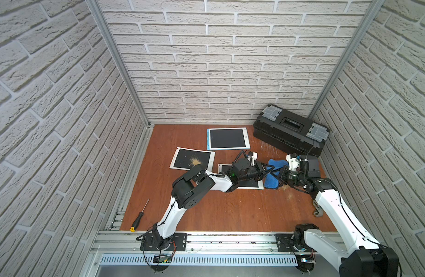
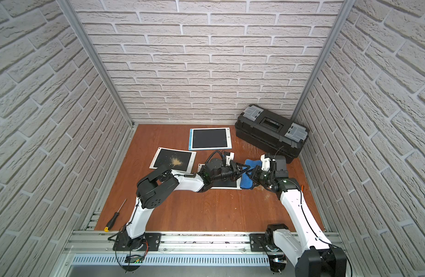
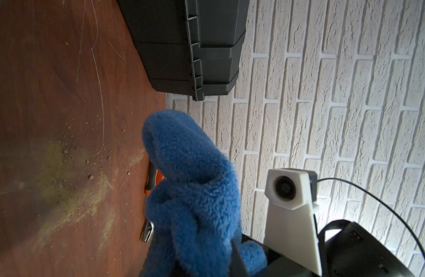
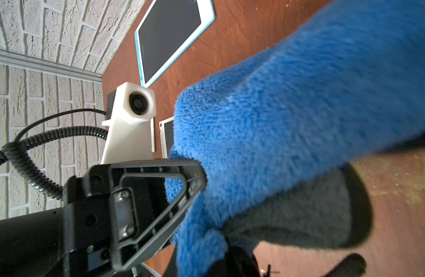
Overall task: Wipe the drawing tablet
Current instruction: Adjust the cleaning item.
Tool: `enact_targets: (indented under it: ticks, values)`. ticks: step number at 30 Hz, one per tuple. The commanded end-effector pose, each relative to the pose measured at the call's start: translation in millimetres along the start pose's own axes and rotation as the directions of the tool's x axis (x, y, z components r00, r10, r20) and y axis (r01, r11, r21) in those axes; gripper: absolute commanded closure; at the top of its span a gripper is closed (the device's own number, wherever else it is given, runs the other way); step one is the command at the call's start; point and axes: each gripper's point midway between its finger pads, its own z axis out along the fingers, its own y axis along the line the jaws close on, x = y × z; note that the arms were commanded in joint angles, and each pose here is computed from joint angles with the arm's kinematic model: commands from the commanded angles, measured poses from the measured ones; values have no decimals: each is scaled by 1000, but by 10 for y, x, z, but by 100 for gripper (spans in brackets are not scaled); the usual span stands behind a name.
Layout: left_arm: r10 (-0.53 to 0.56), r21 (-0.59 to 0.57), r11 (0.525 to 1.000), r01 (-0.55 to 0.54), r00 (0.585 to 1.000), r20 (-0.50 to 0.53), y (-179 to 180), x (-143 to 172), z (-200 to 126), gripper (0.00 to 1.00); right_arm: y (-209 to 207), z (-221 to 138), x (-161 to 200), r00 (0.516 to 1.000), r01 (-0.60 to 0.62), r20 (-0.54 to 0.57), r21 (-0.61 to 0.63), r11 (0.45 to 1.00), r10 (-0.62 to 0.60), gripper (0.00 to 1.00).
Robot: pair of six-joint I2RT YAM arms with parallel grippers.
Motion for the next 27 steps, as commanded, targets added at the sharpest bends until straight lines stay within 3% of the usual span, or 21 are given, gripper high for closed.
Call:
enact_targets:
  ticks: [1, 4, 11, 17, 21, 24, 27]
  values:
    - [109, 214, 974, -80, 985, -130, -712, 436, -85, 100, 224, -74, -244, 996, 75, 57, -75, 994, -71, 72]
    - [116, 221, 972, -85, 985, -128, -732, 434, -101, 100, 255, -70, -244, 996, 85, 38, -95, 992, -82, 48]
    - [117, 196, 975, -101, 991, -69, -654, 205, -319, 100, 136, -290, -291, 986, 117, 115, 13, 993, -118, 27]
    - [122, 212, 970, -117, 992, -12, -797, 10, -648, 100, 161, -414, -339, 972, 129, 200, -23, 991, -122, 24]
    - [102, 267, 959, -97, 995, -8, -939, -15, -753, 100, 370, -363, -315, 974, 153, 194, -169, 974, -120, 24]
    - [77, 321, 945, -69, 997, -13, -1029, -27, -752, 100, 585, -323, -275, 979, 160, 171, -332, 930, -107, 24]
    - [65, 362, 931, -49, 997, -32, -1114, -7, -707, 100, 637, -340, -270, 976, 180, 180, -362, 915, -121, 19]
